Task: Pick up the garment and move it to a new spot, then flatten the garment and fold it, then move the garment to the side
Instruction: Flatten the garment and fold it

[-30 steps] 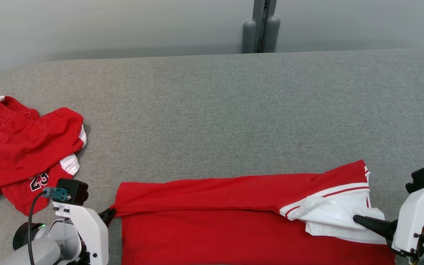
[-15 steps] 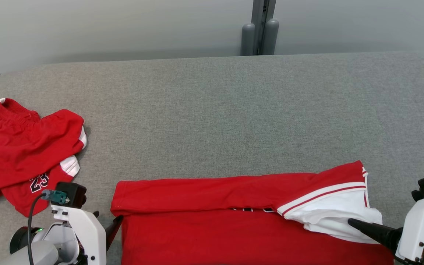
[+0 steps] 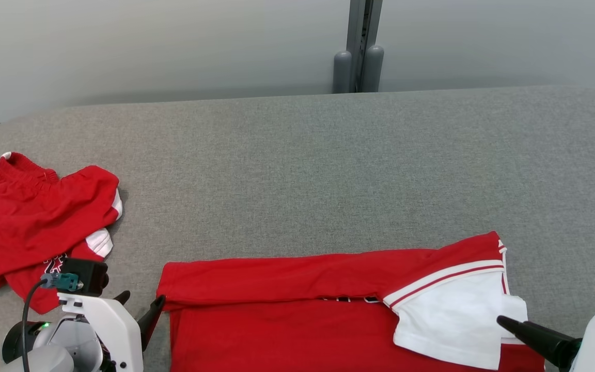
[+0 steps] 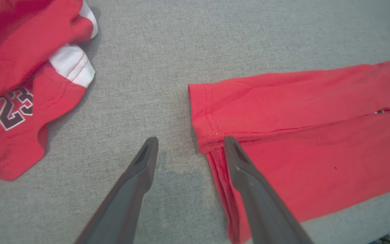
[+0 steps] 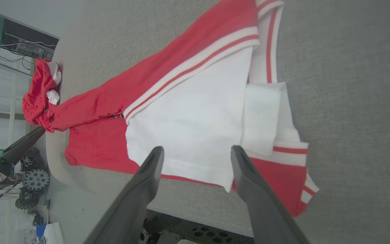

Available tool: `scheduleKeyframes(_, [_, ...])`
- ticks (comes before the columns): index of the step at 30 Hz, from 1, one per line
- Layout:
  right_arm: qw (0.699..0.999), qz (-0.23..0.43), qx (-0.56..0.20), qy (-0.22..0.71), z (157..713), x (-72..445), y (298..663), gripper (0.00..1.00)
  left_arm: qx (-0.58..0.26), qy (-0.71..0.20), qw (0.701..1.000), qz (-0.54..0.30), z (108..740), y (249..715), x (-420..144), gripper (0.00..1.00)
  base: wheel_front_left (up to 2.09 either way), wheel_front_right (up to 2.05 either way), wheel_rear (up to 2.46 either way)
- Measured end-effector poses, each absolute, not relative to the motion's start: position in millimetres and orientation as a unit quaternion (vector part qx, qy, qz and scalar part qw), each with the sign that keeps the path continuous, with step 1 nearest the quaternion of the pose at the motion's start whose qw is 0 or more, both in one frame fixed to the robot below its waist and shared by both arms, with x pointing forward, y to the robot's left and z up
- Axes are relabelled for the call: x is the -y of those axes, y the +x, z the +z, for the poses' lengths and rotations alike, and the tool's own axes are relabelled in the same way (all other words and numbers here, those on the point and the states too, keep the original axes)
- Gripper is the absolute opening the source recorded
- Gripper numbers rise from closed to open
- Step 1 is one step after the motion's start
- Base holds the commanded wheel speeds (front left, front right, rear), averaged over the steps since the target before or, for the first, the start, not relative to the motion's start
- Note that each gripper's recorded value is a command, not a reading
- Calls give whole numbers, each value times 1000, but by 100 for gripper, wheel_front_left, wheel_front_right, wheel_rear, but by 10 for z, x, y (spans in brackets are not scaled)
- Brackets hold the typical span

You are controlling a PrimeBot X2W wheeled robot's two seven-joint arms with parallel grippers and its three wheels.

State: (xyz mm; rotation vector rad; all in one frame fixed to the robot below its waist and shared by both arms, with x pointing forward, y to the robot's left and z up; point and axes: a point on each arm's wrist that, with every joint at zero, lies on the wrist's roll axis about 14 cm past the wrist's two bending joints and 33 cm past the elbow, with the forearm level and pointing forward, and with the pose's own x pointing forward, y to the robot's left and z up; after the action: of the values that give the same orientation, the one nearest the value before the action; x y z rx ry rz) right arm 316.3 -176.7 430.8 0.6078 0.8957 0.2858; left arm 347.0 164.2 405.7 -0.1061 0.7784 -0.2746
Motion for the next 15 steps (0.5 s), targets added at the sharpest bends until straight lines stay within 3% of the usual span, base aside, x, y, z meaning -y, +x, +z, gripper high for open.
scheduleKeyframes(10, [909,129,-301,258,4796,1876,3418,100,-328,-57,935,-120,4305,3554,-1648,100,0,0,0])
scheduleKeyframes(11, [929,120,-262,234,4845,1882,3516,100,-317,-88,938,-111,4283,3513,-1577,100,0,0,0])
scheduleKeyframes(15, [935,99,-272,205,4681,1957,3519,100,-291,-115,944,-102,4344,3556,-1537,100,0,0,0])
